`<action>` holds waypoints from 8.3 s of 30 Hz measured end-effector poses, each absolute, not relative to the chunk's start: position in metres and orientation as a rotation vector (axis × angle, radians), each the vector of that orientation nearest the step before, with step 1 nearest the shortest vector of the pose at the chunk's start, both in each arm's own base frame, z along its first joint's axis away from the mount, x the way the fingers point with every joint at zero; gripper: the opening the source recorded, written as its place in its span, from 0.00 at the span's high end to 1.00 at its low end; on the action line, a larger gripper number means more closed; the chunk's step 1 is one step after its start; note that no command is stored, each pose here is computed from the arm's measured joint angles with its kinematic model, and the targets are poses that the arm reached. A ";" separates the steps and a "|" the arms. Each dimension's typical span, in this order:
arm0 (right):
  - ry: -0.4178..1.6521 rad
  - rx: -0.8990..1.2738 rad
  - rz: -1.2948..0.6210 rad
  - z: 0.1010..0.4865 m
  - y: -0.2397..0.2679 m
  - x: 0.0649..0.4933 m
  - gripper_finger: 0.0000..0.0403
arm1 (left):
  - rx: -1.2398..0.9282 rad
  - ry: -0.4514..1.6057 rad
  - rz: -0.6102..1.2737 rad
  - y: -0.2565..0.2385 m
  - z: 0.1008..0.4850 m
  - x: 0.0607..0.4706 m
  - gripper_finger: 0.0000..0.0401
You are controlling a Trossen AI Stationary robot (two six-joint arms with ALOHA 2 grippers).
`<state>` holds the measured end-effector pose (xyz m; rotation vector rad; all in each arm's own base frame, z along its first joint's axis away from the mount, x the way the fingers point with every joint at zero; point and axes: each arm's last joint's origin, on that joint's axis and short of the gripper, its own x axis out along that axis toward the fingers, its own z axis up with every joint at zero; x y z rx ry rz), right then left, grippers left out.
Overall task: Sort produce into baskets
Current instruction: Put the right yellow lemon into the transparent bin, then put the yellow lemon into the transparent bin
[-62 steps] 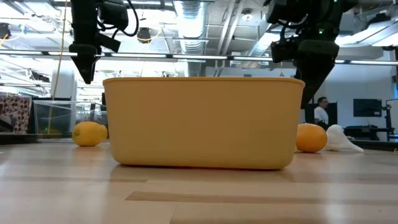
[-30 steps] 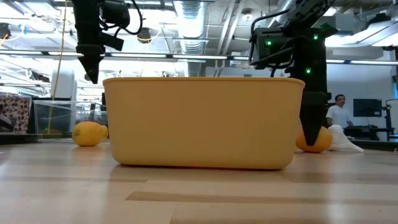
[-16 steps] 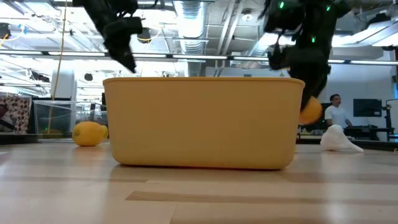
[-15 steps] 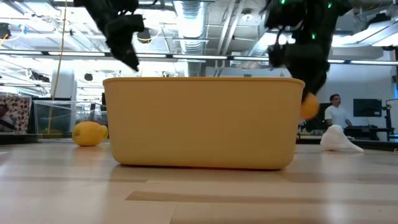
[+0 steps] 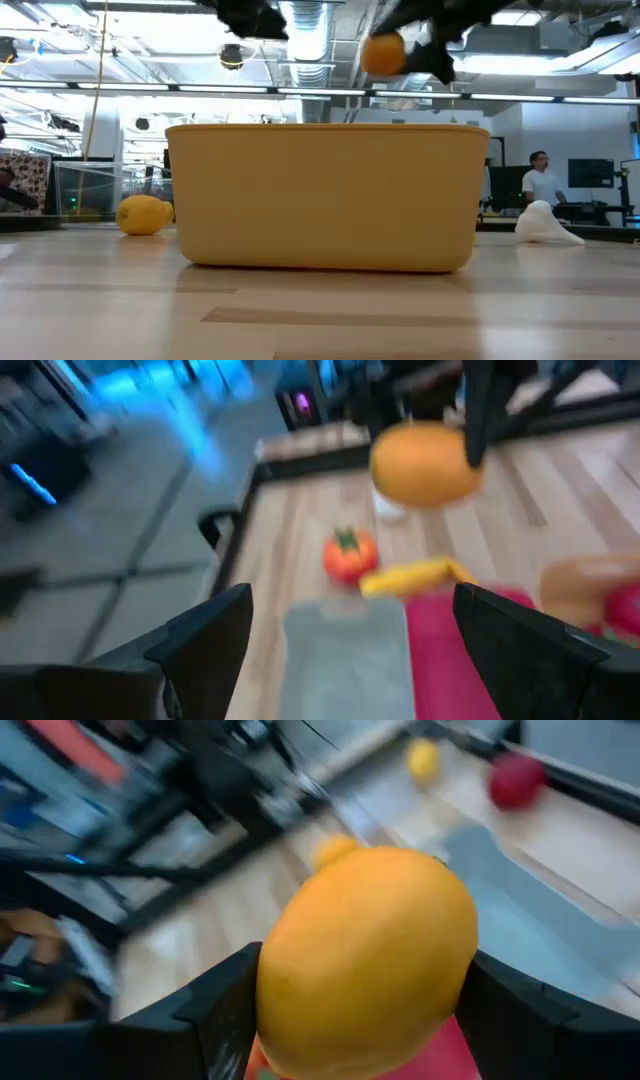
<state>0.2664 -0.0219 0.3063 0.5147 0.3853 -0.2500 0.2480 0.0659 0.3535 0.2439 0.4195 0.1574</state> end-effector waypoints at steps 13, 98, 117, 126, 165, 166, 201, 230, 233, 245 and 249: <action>0.191 0.514 -0.138 0.323 -0.018 0.278 0.23 | 0.228 0.281 0.082 0.036 0.363 0.261 0.17; 0.348 -0.247 -0.420 0.329 0.005 0.248 0.09 | -0.317 0.291 0.270 0.075 0.345 0.275 0.45; 0.629 -0.135 -0.429 0.292 0.004 0.249 0.09 | -0.194 1.162 0.917 0.112 0.318 0.135 0.43; 0.634 -0.137 -0.426 0.291 0.004 0.249 0.09 | -0.222 1.186 0.960 0.121 0.316 0.129 0.42; 0.633 -0.135 -0.426 0.291 0.004 0.249 0.09 | -0.761 1.155 0.872 0.058 0.309 0.150 0.19; 0.633 -0.135 -0.426 0.291 0.004 0.249 0.09 | -0.769 1.141 0.892 0.055 0.309 0.151 0.19; 0.634 -0.137 -0.425 0.291 0.004 0.249 0.09 | -1.012 0.660 1.118 0.010 0.158 0.165 0.19; 0.634 -0.137 -0.425 0.291 0.004 0.249 0.09 | -0.956 0.527 1.152 0.013 0.135 0.157 0.42; 0.634 -0.137 -0.425 0.291 0.004 0.249 0.09 | -0.955 0.537 1.144 0.013 0.135 0.157 0.47; 0.634 -0.137 -0.425 0.291 0.004 0.249 0.09 | -1.034 0.621 0.691 0.004 0.191 0.179 0.50; 0.638 -0.138 -0.425 0.291 0.004 0.249 0.09 | -0.980 0.525 0.551 0.004 0.240 0.182 0.50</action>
